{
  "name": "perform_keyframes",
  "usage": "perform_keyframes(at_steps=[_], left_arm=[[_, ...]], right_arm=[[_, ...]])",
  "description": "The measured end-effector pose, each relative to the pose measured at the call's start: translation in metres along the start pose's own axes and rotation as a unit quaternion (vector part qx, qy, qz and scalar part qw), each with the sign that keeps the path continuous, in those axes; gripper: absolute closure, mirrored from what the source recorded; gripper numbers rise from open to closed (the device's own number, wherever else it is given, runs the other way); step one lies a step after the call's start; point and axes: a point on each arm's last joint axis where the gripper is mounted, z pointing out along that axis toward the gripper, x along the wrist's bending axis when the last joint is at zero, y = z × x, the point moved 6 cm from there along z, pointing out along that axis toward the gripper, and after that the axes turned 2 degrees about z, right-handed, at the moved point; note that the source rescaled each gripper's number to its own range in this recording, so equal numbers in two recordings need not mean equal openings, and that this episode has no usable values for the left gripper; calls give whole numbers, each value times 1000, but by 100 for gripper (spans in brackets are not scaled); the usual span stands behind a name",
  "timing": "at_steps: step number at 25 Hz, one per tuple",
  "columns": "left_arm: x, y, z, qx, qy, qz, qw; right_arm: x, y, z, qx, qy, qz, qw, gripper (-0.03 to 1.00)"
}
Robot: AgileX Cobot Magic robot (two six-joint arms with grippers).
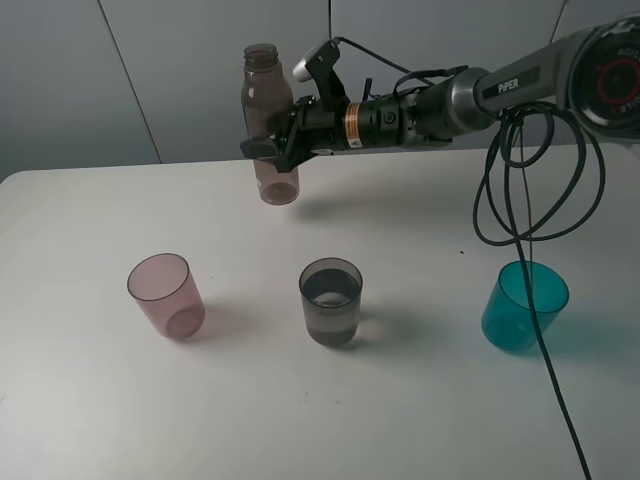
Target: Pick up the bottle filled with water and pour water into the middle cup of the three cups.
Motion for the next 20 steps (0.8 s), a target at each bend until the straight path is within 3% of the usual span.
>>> perform_keyframes(at_steps=[6,13,20], left_arm=[[0,0,0,0,0,1,1000],[0,0,0,0,0,1,1000],[0,0,0,0,0,1,1000]], right_arm=[[-6,5,0,-16,-20,22,999,97],[-25,2,-2,-10,-85,60,995,97],[-27,-20,5,-5,-85,86,993,97]])
